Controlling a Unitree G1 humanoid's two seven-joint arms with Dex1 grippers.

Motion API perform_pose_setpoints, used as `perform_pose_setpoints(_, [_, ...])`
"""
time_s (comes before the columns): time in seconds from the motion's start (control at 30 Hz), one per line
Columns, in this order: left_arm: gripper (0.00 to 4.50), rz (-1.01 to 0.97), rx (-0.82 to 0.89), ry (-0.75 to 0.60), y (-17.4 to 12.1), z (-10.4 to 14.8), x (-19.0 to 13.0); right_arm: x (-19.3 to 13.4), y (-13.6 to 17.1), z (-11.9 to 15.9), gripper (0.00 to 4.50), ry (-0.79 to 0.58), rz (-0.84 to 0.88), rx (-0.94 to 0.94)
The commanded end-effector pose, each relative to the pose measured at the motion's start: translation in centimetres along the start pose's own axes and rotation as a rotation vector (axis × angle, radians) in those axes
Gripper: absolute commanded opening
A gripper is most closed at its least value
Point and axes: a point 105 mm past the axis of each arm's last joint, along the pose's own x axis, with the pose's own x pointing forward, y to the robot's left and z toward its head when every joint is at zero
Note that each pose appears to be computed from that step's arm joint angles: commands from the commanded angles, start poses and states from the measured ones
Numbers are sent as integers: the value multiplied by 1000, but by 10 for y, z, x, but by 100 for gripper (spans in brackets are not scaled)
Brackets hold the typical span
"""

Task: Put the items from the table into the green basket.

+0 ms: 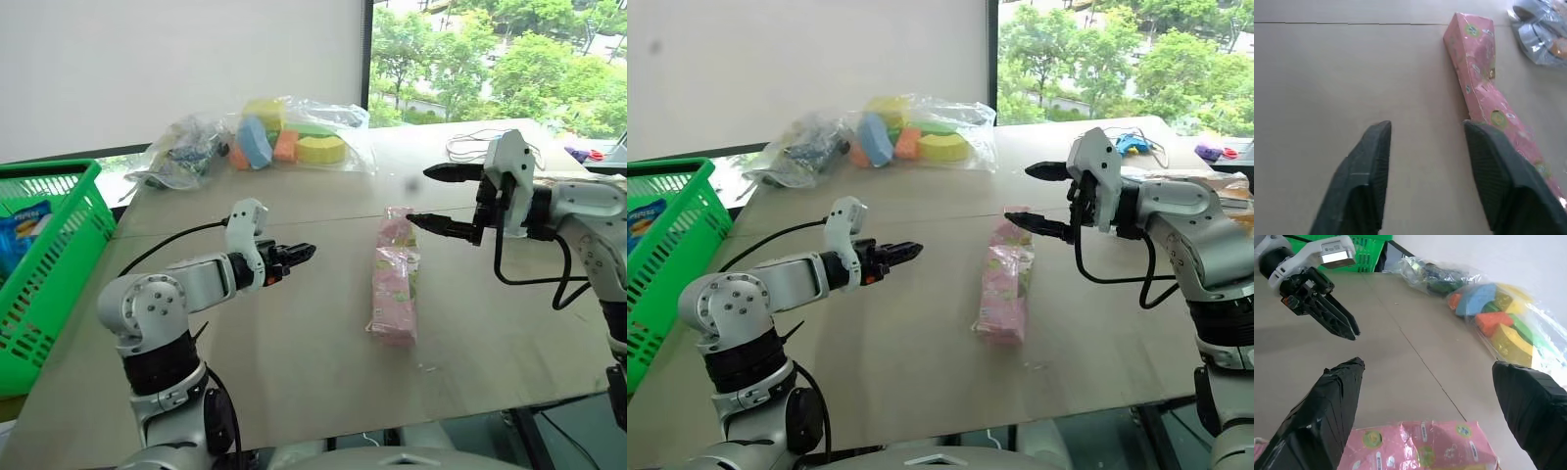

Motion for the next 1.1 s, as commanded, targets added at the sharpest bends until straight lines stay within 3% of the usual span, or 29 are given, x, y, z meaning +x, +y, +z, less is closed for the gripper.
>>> perform_pose_setpoints(0.03, [447,-107,23,40,-23,-5,10,-3,2,1,450,19,39,-41])
perform_pose_setpoints(0.17, [447,-169,32,105,-38,-9,24,-14,2,-6,450,77,73,-40])
perform_pose_setpoints(0.3, [447,-190,2,204,-53,-4,58,-30,-7,-10,450,131,48,-42])
perform_pose_setpoints(0.47, [447,-221,-7,268,-66,-5,86,-31,-1,-7,450,122,44,-30])
perform_pose_setpoints(0.7, [447,-121,76,381,-63,-34,130,-41,8,-9,450,142,-2,-18])
perform_pose_setpoints(0.8, [372,-131,82,377,-67,-38,139,-42,11,-10,450,145,-6,-19])
perform_pose_setpoints(0.93, [189,-192,92,382,-74,-46,140,-41,15,-13,450,146,-16,-19])
perform_pose_setpoints(1.03, [48,-314,70,331,-88,-37,129,-40,17,-15,450,145,-15,-17])
perform_pose_setpoints(1.07, [9,-337,67,320,-90,-35,125,-40,17,-15,450,144,-15,-16])
perform_pose_setpoints(1.1, [4,-362,58,300,-90,-30,118,-39,18,-14,450,139,-10,-16])
